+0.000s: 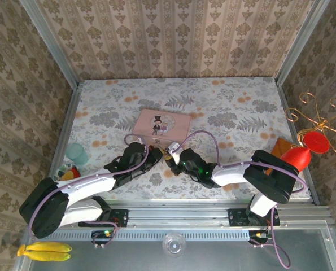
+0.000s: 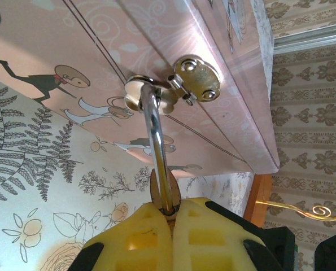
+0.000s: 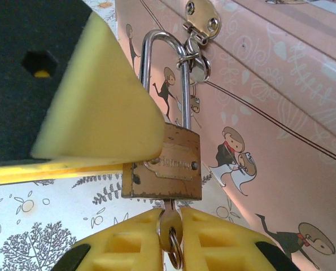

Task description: Unlock the padlock with the key

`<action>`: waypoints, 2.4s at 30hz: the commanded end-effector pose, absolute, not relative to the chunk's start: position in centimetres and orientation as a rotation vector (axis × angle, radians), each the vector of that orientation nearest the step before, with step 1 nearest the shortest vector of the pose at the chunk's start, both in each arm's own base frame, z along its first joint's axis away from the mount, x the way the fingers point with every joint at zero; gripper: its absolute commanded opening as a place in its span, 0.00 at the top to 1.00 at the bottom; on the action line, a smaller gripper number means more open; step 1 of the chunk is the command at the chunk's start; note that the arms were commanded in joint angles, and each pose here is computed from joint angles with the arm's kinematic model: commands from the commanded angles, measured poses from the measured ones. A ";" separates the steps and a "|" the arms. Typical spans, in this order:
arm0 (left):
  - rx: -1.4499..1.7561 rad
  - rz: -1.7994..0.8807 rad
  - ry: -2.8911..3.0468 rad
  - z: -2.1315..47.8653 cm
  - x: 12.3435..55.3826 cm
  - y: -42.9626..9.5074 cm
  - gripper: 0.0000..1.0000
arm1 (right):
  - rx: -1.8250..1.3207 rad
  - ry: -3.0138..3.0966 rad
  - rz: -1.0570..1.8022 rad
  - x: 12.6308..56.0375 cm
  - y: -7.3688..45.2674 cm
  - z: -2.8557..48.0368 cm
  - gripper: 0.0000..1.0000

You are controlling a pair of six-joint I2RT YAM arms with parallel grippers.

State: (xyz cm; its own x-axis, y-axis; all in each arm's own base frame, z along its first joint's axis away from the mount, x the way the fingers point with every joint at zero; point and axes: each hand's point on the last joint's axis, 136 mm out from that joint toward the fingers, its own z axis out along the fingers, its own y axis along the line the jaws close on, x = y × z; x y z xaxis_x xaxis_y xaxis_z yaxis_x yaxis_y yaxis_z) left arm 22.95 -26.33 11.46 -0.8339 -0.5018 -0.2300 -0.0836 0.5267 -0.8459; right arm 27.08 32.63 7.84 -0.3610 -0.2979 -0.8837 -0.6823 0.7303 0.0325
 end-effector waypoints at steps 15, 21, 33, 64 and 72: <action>-0.318 -1.372 2.308 13.0 22.1 -29.9 1.00 | -0.409 2.120 0.740 26.7 31.0 7.7 0.89; -0.324 -1.376 2.314 12.3 22.3 -30.3 1.00 | -0.383 2.152 0.839 26.4 31.3 8.1 0.89; -0.335 -1.378 2.315 11.4 22.6 -29.7 1.00 | -0.377 2.232 0.837 26.3 30.0 7.4 0.78; -0.382 -1.406 2.286 11.6 23.1 -28.1 1.00 | -0.782 1.950 0.647 24.8 31.8 8.3 0.73; -0.379 -1.428 2.278 12.0 23.0 -28.4 1.00 | -0.797 1.985 0.626 25.3 32.4 7.2 0.80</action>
